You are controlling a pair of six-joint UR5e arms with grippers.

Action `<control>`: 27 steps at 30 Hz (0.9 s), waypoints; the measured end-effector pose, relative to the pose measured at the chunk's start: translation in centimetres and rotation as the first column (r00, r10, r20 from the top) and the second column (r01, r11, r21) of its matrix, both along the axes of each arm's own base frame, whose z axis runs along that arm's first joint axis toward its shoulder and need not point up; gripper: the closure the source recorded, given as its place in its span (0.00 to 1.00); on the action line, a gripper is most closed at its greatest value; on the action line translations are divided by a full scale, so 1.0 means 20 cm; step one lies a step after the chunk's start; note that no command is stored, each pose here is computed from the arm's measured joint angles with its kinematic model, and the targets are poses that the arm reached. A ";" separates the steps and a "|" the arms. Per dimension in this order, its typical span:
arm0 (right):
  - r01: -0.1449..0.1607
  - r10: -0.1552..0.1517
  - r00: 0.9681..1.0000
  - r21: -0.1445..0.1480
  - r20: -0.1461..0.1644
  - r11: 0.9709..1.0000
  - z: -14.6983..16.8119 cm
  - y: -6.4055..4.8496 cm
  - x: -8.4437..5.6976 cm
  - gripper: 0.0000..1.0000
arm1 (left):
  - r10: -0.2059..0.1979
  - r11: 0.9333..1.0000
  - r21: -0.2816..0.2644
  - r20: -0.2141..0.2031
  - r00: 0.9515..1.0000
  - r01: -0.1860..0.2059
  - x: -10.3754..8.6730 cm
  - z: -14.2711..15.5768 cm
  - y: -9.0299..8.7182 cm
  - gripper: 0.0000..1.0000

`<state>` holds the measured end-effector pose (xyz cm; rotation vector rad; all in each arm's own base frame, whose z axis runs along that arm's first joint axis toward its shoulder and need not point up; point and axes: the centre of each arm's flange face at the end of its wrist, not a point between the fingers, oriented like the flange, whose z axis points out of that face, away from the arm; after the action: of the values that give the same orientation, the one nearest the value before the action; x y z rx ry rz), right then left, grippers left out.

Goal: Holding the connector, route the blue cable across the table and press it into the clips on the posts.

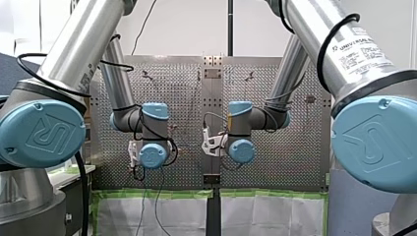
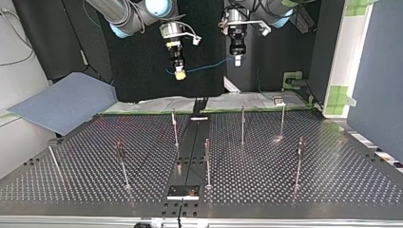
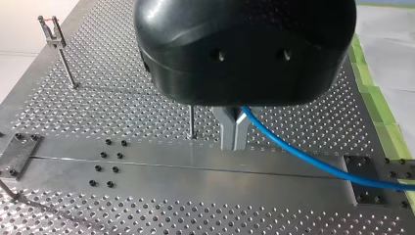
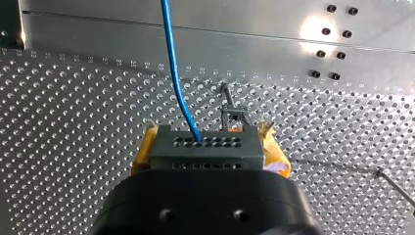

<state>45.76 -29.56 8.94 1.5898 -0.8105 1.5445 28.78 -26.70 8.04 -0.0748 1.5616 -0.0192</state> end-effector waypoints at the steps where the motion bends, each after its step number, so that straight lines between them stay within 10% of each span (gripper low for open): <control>1: 0.000 0.000 1.000 0.000 0.000 1.000 0.00 0.00 0.00 1.00 | 0.000 1.000 0.000 0.000 1.000 0.000 0.00 0.00 0.00 1.00; 27: 0.000 0.000 1.000 -0.001 0.001 1.000 0.01 0.00 0.00 1.00 | -0.004 0.999 0.033 -0.050 0.999 0.005 -0.02 -0.10 0.01 1.00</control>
<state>45.80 -29.59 9.05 1.5884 -0.8102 1.5457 28.42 -26.53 6.08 -0.0458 1.6113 0.0049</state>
